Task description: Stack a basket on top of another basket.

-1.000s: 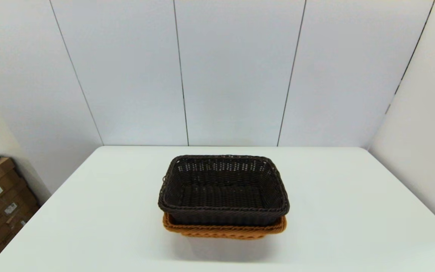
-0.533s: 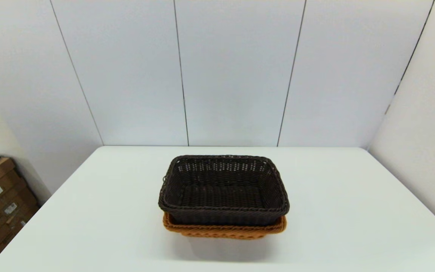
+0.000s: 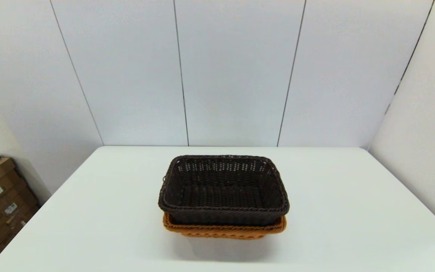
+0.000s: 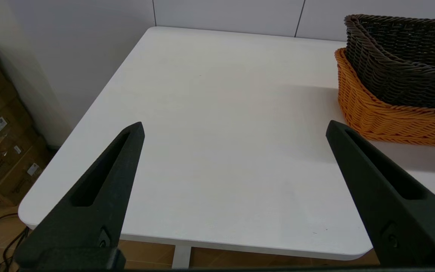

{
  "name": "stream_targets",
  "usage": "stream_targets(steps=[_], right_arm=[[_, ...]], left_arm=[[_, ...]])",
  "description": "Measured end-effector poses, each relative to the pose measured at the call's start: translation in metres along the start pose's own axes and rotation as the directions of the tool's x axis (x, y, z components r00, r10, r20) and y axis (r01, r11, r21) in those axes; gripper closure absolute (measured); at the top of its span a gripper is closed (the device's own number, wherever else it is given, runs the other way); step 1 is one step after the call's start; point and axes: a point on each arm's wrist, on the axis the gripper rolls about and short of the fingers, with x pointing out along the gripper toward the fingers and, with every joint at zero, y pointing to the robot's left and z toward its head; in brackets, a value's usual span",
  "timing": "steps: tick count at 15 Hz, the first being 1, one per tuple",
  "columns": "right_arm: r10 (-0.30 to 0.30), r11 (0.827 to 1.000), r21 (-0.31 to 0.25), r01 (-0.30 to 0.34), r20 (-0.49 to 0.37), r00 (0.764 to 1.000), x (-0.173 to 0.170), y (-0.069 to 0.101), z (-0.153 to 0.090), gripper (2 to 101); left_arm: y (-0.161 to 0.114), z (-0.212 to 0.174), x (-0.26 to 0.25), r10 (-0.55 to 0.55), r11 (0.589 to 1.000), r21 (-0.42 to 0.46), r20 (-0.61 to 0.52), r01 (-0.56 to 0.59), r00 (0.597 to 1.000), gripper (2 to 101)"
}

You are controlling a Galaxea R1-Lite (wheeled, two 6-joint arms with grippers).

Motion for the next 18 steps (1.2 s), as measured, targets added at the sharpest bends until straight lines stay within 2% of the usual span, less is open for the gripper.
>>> stream_targets(steps=[4, 7, 10, 18], right_arm=[[-0.017, 0.999, -0.029, 0.017, 0.006, 1.000, 0.013, -0.001, -0.020, 5.2], [-0.016, 0.994, -0.103, 0.020, 0.042, 0.999, 0.034, -0.002, -0.037, 5.2], [-0.005, 0.986, -0.167, 0.026, 0.122, 0.993, 0.044, -0.002, -0.041, 5.2], [0.029, 0.984, -0.180, 0.012, 0.220, 0.975, 0.051, -0.001, -0.043, 5.2]], left_arm=[[0.000, 0.000, 0.000, 0.000, 1.000, 0.000, 0.000, 0.000, 1.000, 5.4], [0.000, 0.000, 0.000, -0.001, 1.000, 0.000, -0.001, 0.001, 1.000, 5.4], [0.000, 0.000, 0.000, 0.000, 1.000, 0.000, 0.000, 0.000, 1.000, 5.4], [0.000, 0.000, 0.000, 0.000, 1.000, 0.000, 0.000, 0.000, 1.000, 5.4]])
